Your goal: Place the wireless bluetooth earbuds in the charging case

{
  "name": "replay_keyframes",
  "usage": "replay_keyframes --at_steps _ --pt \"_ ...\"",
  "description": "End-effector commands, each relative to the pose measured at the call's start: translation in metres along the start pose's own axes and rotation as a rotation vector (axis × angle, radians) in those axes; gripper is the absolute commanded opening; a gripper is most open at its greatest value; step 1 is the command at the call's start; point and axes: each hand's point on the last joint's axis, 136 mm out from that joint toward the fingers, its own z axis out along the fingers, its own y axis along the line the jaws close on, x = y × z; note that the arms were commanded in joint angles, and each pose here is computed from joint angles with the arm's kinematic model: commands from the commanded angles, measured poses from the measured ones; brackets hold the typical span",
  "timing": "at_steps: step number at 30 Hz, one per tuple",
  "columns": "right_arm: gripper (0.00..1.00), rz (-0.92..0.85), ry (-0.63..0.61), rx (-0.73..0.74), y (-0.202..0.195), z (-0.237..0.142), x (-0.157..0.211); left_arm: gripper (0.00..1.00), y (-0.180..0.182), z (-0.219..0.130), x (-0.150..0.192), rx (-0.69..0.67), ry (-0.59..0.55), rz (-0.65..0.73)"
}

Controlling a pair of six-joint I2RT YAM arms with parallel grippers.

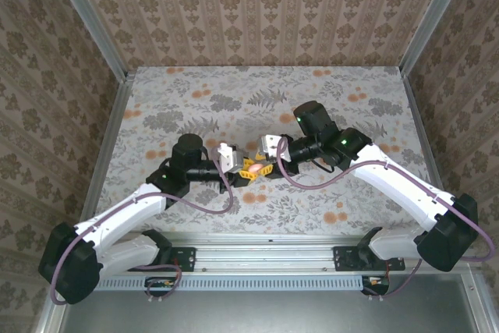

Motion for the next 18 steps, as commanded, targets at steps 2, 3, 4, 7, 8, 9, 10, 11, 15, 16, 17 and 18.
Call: replay_keyframes --at_steps 2,3,4,7,8,9,10,11,15,16,17,18 --pt "0.43 -0.014 -0.014 0.053 -0.007 -0.007 -0.008 0.19 -0.003 -0.004 -0.018 0.003 -0.036 0.033" --pt "0.44 -0.015 -0.023 0.044 -0.006 -0.007 -0.009 0.19 -0.003 -0.004 -0.018 0.000 -0.035 0.031" --pt "0.45 -0.012 -0.030 0.037 -0.004 -0.007 -0.010 0.19 -0.003 -0.004 -0.018 0.000 -0.037 0.033" --pt "0.48 0.000 -0.016 0.030 -0.004 -0.006 -0.007 0.19 -0.003 -0.004 -0.019 0.000 -0.042 0.030" --pt "0.48 0.001 -0.011 0.034 -0.005 -0.005 -0.006 0.19 -0.003 -0.005 -0.019 0.000 -0.043 0.030" --pt "0.48 0.002 -0.008 0.036 -0.005 -0.005 -0.005 0.19 -0.003 -0.005 -0.019 0.000 -0.044 0.027" --pt "0.48 0.002 -0.004 0.044 -0.007 -0.005 -0.005 0.18 -0.003 -0.005 -0.019 0.000 -0.044 0.026" --pt "0.48 0.003 0.000 0.052 -0.009 -0.005 -0.004 0.18 -0.004 -0.005 -0.019 0.000 -0.044 0.026" --pt "0.47 0.013 0.006 0.125 -0.023 -0.008 -0.004 0.18 -0.004 -0.006 -0.019 -0.007 -0.043 0.027" --pt "0.47 0.017 -0.003 0.138 -0.026 -0.010 -0.006 0.18 -0.004 -0.006 -0.018 -0.004 -0.043 0.026" --pt "0.47 0.024 -0.014 0.155 -0.030 -0.013 -0.008 0.18 -0.004 -0.006 -0.018 -0.007 -0.043 0.026" --pt "0.47 0.031 -0.024 0.170 -0.033 -0.015 -0.010 0.18 -0.005 -0.006 -0.017 -0.005 -0.042 0.025"
